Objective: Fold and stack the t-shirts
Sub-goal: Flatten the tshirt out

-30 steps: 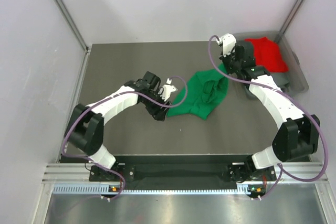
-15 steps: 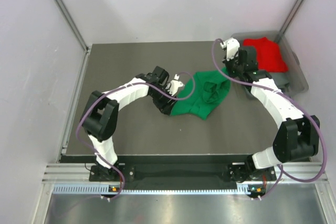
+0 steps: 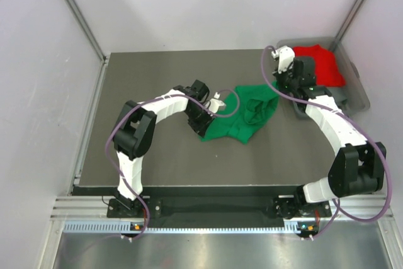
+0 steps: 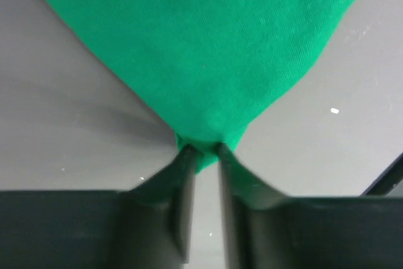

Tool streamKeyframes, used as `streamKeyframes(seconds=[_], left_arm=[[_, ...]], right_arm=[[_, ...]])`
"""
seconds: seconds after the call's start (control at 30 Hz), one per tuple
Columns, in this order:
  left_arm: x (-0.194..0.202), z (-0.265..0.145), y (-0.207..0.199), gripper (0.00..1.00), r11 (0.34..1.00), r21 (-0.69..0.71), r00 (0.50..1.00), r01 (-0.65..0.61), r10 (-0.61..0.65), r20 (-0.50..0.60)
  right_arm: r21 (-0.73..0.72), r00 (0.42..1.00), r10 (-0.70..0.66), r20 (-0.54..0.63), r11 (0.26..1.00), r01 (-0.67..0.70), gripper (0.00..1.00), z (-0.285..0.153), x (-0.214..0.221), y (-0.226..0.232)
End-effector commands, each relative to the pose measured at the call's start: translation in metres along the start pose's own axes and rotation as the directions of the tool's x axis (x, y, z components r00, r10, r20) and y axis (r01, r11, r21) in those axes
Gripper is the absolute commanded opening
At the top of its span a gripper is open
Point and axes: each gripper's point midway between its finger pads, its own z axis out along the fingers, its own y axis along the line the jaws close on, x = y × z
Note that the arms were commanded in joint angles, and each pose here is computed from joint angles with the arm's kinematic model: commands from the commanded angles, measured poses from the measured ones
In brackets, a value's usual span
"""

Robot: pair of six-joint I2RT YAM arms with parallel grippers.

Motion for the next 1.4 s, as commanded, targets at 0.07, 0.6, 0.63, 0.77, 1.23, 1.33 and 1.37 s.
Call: streamKeyframes(seconds=[0.07, 0.6, 0.63, 0.77, 1.23, 1.33, 1.37], left_arm=[[-0.006, -0.029, -0.016, 0.0, 0.998, 0.014, 0.998, -0.056, 0.056, 0.04], [0.024, -0.228, -0.01, 0.0, 0.903, -0.423, 0.927, -0.068, 0.214, 0.308], [0.027, -0.237, -0.01, 0.0, 0.898, -0.437, 0.921, -0.06, 0.218, 0.322], [0.043, -0.264, -0.014, 0.0, 0.87, -0.493, 0.899, -0.024, 0.235, 0.37], [0.04, -0.185, 0.049, 0.0, 0.883, -0.453, 0.945, 0.124, 0.034, 0.326], [0.04, -0.178, 0.045, 0.0, 0.899, -0.417, 0.938, 0.132, 0.023, 0.347], [0.043, -0.173, 0.042, 0.0, 0.904, -0.408, 0.94, 0.131, 0.018, 0.341]], right_arm=[[0.003, 0.994, 0.025, 0.103, 1.0, -0.026, 0.0, -0.014, -0.029, -0.008], [-0.066, 0.907, -0.084, 0.413, 0.99, 0.122, 0.0, -0.143, -0.099, 0.014], [-0.08, 0.913, -0.076, 0.401, 0.99, 0.117, 0.0, -0.146, -0.095, 0.017], [-0.071, 0.941, -0.048, 0.335, 0.995, 0.076, 0.0, -0.14, -0.065, 0.019], [-0.154, 0.991, -0.101, 0.084, 0.982, 0.113, 0.38, -0.068, 0.008, 0.046], [-0.283, 0.968, -0.222, 0.114, 0.927, 0.246, 0.43, -0.07, 0.014, 0.088], [-0.316, 0.961, -0.249, 0.122, 0.908, 0.276, 0.46, -0.068, 0.018, 0.098]])
